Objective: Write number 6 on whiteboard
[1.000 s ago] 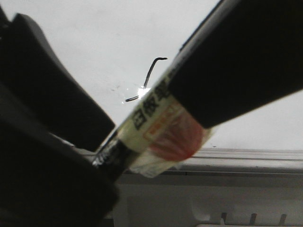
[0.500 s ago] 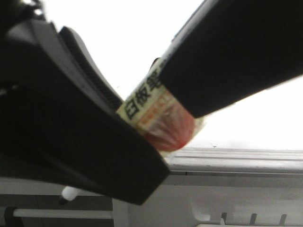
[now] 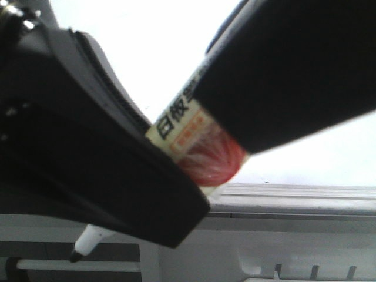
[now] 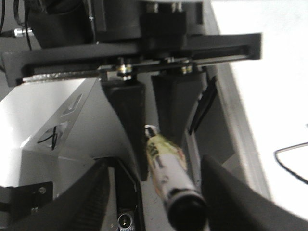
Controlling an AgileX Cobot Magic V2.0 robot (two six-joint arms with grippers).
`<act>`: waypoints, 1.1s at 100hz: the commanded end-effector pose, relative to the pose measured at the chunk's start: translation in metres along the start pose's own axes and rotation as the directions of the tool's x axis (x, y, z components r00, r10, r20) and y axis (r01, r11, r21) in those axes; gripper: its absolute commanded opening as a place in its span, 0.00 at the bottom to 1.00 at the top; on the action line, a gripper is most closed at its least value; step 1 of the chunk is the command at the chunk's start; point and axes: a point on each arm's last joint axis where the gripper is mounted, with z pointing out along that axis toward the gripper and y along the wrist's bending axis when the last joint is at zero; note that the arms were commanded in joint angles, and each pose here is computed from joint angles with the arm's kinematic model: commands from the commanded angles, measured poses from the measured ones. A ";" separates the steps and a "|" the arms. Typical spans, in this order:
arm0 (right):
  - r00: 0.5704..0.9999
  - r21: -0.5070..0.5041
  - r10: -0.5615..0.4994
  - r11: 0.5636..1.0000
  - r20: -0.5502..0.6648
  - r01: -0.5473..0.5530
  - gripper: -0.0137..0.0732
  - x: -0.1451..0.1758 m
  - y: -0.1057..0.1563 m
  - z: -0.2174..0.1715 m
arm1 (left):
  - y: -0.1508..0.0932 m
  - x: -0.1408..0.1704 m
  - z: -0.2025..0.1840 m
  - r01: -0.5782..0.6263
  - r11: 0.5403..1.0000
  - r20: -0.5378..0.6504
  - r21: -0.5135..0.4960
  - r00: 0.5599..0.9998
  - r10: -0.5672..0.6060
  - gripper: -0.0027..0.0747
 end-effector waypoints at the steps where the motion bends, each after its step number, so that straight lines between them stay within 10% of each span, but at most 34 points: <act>1: 0.992 0.080 0.006 0.997 0.127 -0.017 0.61 -0.015 -0.005 -0.022 | -0.001 -0.014 -0.007 0.033 0.999 0.073 -0.014 0.997 -0.032 0.01; 25: 0.974 0.202 0.025 0.977 0.227 -0.072 0.07 -0.010 -0.005 -0.067 | 0.026 -0.015 -0.009 0.315 0.914 0.260 -0.254 0.933 -0.249 0.01; 43: 0.970 0.246 0.037 0.964 0.240 -0.098 0.08 -0.001 0.002 -0.090 | 0.042 -0.011 -0.013 0.512 0.790 0.411 -0.336 0.835 -0.366 0.01; 110: 0.970 0.231 0.078 0.964 0.229 -0.132 0.08 0.005 0.010 -0.098 | 0.079 0.011 0.005 0.693 0.532 0.490 -0.487 0.721 -0.491 0.01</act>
